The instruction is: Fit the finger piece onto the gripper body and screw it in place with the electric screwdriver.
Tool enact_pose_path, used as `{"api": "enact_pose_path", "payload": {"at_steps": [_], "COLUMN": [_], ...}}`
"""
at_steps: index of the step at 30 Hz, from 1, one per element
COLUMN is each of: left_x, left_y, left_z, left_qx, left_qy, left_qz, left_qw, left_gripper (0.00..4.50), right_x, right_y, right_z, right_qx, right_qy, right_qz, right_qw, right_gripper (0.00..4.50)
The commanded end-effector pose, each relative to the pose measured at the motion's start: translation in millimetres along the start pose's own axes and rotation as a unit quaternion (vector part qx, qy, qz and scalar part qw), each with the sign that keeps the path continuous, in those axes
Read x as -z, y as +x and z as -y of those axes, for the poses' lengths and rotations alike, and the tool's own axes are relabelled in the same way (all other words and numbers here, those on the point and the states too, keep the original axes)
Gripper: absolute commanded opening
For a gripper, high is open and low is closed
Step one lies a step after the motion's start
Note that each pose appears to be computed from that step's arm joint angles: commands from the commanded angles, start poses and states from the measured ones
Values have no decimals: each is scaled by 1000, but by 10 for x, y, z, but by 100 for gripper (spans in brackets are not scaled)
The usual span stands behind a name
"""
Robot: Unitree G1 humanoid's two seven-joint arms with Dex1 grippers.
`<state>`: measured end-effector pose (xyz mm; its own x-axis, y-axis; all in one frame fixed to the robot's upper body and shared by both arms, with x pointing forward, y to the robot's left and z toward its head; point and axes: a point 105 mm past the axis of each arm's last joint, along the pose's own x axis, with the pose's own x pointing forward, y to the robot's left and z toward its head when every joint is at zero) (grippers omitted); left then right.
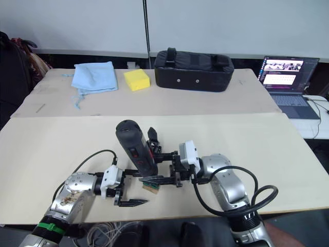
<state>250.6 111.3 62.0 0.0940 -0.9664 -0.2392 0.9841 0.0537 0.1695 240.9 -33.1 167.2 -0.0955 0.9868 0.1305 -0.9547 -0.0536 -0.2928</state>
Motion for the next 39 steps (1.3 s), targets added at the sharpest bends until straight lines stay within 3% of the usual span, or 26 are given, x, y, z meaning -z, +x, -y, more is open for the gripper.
{"api": "enact_pose_path", "payload": {"at_steps": [1, 39], "left_x": [52, 42], "left_y": [65, 76], "left_z": [86, 104], "left_qx": [16, 24], "left_qy": [-16, -21], "left_qz": [-1, 4], "left_qw": [1000, 999], "left_gripper": [450, 450], "right_x": [-138, -112], "right_y": [38, 0], "right_z": [17, 107], "right_qx": [-3, 37], "right_qy": [-37, -67], "right_qz": [20, 13], "right_qw": [999, 997], "right_gripper": [191, 191]}}
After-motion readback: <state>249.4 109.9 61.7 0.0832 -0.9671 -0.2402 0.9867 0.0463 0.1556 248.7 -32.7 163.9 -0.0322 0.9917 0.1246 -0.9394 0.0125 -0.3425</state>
